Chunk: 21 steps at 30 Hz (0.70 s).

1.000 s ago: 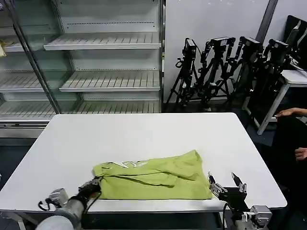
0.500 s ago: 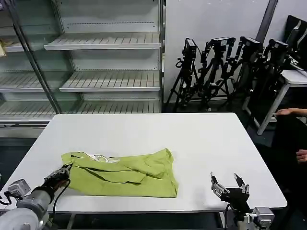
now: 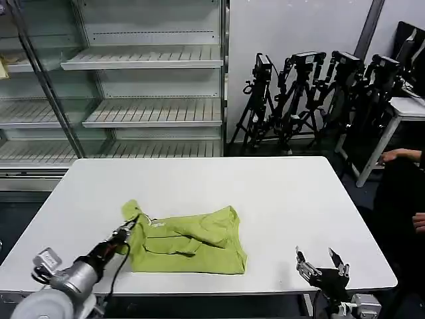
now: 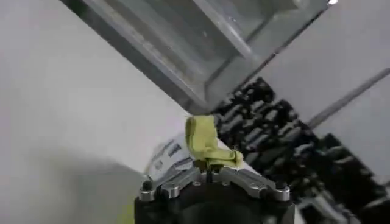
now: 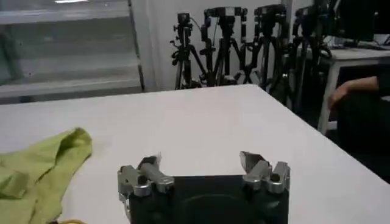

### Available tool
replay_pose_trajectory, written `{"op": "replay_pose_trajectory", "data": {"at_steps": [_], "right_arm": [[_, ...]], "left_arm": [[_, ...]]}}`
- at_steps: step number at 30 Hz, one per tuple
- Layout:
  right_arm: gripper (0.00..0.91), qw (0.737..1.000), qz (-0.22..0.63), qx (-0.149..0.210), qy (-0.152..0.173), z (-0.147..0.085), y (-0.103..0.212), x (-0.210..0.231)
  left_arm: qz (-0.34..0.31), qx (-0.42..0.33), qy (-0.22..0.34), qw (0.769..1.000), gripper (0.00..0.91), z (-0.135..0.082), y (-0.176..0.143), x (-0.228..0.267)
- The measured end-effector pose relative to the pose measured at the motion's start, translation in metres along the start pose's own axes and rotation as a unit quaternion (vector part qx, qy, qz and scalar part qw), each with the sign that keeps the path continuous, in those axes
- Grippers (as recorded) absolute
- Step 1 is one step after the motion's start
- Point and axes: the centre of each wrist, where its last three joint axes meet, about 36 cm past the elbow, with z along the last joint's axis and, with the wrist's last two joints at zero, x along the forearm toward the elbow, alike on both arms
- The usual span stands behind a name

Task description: Fold and organize the clothes.

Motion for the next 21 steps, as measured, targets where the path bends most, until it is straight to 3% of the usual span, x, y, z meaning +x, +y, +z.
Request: {"op": "replay_pose_trajectory", "data": {"at_steps": [14,15,16,17,21], "right_arm": [[0.907,1.0,0.013,0.005,-0.001,-0.001,-0.005,0.007],[0.907,1.0,0.014,0.006,-0.001,-0.002,-0.005,0.008],[0.907,1.0,0.015,0.006,-0.001,-0.002,-0.005,0.009],[0.907,1.0,0.015,0.007,-0.001,-0.002,-0.005,0.01],[0.907,1.0,0.017,0.006,0.0,-0.002,-0.005,0.012]], "left_arm": [[0.063,0.024,0.062,0.996,0.05,0.065,-0.047,-0.05],[0.064,0.021,0.066,0.995,0.292,0.07,-0.05,-0.055],[0.065,0.018,0.07,0.995,0.292,0.075,-0.052,-0.059],[0.065,0.015,0.074,0.995,0.907,0.079,-0.054,-0.063],[0.058,-0.003,0.081,0.995,0.907,0.093,-0.059,-0.078]]}}
